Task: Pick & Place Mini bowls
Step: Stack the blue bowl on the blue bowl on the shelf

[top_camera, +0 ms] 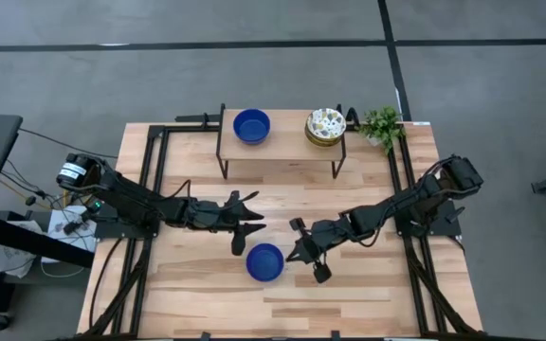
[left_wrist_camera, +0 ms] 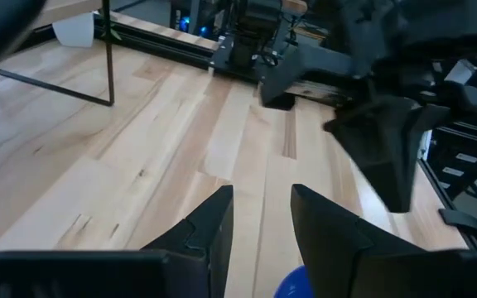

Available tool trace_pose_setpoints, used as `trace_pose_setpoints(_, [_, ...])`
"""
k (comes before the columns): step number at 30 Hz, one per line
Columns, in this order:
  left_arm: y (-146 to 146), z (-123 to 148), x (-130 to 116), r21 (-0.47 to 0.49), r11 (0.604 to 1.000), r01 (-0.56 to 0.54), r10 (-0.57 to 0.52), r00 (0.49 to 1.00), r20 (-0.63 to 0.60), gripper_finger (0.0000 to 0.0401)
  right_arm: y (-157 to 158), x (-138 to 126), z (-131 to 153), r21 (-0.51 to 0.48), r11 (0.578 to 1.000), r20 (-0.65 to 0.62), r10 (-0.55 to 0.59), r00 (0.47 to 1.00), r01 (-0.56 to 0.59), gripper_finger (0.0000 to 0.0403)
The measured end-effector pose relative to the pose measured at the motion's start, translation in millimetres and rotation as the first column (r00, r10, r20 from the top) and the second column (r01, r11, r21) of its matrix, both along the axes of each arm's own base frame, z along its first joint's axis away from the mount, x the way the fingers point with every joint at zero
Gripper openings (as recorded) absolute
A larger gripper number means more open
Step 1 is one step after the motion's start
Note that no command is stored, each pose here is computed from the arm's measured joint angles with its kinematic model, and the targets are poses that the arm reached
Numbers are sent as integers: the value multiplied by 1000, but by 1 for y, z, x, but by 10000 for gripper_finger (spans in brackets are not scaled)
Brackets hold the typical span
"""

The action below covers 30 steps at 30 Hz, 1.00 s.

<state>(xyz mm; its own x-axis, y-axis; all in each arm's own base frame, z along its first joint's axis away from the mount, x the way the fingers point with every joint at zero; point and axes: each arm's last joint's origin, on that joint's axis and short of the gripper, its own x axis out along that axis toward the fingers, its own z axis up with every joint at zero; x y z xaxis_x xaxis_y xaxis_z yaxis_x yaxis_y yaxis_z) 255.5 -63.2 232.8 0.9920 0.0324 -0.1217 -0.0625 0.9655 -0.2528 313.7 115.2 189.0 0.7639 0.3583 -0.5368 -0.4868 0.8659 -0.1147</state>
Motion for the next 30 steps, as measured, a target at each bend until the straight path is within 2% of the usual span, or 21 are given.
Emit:
trace_pose_setpoints(5, [0, 0, 0, 1, 1000, 0, 0, 1000, 0, 121, -3, 2, 1, 64, 997, -17, -42, 999, 43, 1])
trace_pose_setpoints(10, [0, 0, 0, 1, 1000, 1, -1, 1000, -3, 121, 2, -7, -7, 92, 995, -142, 42, 989, -29, 1])
trace_pose_setpoints(30, [0, -1, 0, 2, 1000, 1, 0, 1000, -9, 121, 2, -4, -4, 92, 995, -97, 49, 994, -40, 1])
